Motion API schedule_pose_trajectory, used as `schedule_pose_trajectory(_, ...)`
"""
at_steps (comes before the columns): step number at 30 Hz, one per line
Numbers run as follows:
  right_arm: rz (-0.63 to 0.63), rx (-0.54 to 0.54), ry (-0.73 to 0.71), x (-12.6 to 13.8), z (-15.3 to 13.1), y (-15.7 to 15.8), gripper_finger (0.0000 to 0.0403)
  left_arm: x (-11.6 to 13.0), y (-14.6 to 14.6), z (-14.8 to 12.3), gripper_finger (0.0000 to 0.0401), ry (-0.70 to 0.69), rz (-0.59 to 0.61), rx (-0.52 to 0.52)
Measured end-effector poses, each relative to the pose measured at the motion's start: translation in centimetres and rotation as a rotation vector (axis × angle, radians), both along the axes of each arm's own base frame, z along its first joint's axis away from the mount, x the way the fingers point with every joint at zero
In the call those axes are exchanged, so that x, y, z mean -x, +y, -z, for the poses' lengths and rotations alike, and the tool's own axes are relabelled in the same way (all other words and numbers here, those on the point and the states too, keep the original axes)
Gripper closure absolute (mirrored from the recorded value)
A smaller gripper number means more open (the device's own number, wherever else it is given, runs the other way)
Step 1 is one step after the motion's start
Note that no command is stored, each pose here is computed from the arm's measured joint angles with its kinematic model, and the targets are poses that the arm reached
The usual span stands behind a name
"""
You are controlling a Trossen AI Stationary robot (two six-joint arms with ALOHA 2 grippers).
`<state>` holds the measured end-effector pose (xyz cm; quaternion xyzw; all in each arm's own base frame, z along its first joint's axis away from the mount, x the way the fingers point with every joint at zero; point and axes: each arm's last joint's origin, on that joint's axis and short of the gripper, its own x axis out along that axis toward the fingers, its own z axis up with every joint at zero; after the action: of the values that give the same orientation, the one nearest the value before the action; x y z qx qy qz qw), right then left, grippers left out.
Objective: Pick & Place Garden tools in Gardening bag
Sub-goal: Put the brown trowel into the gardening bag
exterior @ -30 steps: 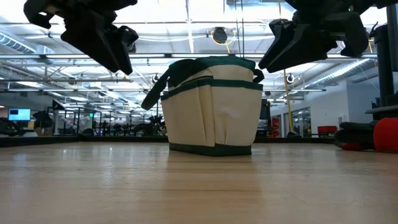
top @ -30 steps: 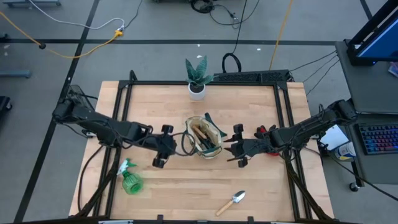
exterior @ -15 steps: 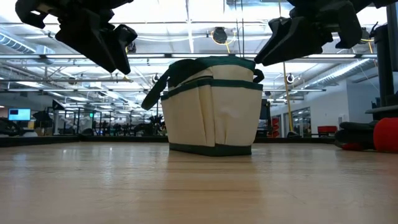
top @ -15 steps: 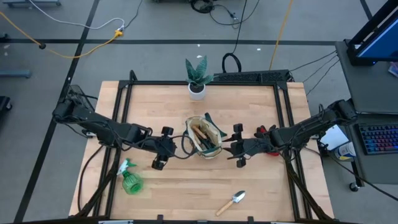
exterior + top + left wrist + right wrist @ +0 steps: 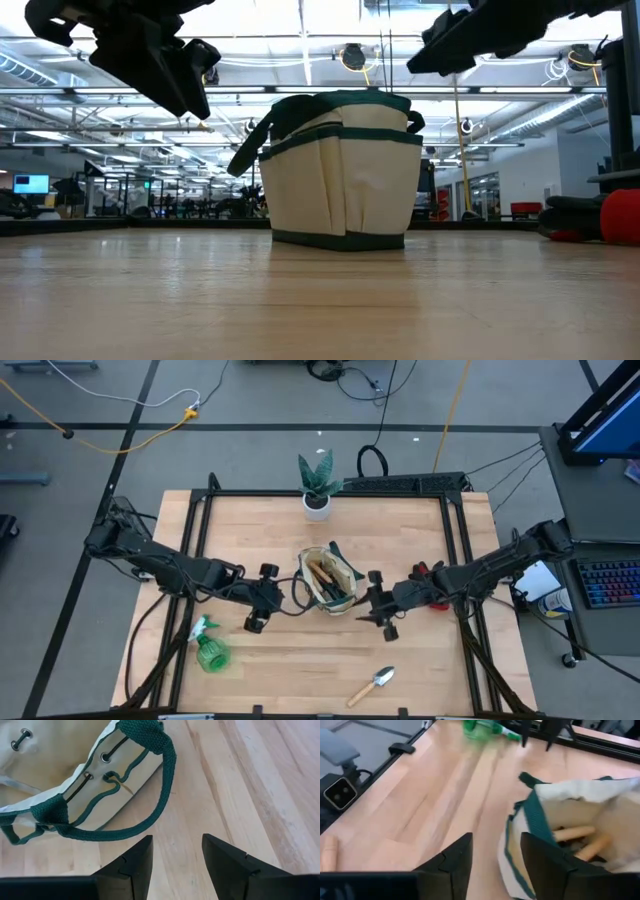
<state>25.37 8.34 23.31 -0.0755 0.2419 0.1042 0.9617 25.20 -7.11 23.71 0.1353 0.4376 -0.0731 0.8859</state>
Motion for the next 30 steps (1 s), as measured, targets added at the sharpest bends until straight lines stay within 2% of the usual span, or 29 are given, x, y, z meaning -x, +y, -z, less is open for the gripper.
schedule_pose_trajectory(5, -0.035, 0.000, 0.005, -0.2, 0.6, 1.1, 0.0207, 0.0, 0.1, 0.0, 0.0224, -0.004, -0.011, -0.015)
schedule_pose_trajectory(9, -0.049, -0.034, 0.016, 0.0, 0.8, 2.0, 0.0192, 0.0, 0.1, 0.0, 0.0224, -0.004, -0.011, -0.015)
schedule_pose_trajectory(18, -0.055, -0.136, 0.050, 0.2, 1.5, 3.9, 0.0196, 0.0, 0.0, 0.0, 0.0224, -0.009, -0.013, -0.013)
schedule_pose_trajectory(24, -0.085, -0.201, 0.058, -1.0, 3.1, 5.1, 0.0196, -0.1, 0.0, -0.1, 0.0224, -0.013, -0.015, -0.010)
schedule_pose_trajectory(30, -0.060, -0.234, 0.090, -1.6, 4.3, 5.4, 0.0196, -0.1, 0.0, -0.1, 0.0224, -0.013, -0.006, -0.017)
